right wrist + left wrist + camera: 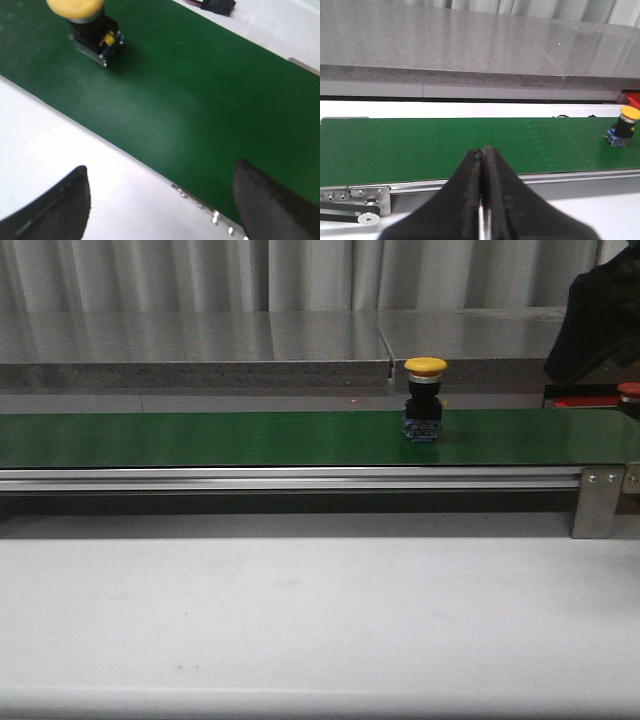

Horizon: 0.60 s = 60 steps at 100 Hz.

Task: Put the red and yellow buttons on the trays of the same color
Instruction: 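Move the right gripper to the yellow button on the belt and grasp it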

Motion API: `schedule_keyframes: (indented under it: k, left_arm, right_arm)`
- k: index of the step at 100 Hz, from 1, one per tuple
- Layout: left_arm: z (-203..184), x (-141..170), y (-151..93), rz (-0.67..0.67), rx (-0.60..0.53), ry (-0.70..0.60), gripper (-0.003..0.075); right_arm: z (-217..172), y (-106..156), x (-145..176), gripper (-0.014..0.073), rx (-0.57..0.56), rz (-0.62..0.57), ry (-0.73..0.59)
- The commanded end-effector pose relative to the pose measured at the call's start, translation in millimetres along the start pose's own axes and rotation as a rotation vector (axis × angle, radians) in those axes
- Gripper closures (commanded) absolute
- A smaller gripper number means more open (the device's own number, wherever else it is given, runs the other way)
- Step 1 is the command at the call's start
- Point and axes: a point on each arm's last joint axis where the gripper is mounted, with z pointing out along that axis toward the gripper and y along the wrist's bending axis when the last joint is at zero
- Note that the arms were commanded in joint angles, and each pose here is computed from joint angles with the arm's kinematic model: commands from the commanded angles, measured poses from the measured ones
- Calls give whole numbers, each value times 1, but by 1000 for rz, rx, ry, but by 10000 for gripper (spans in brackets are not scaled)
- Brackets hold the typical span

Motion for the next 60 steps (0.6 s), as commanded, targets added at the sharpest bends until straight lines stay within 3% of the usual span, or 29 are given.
schedule_keyframes:
  k: [1,60]
  left_arm:
    - [-2,-15,1,-15,-22,-87,739]
    - [-2,-15,1,-15,-22,-87,739]
  right_arm:
    - [-7,4,-18,11,36,-38,-104]
    - [43,-9,-59,11,-40,7,-127]
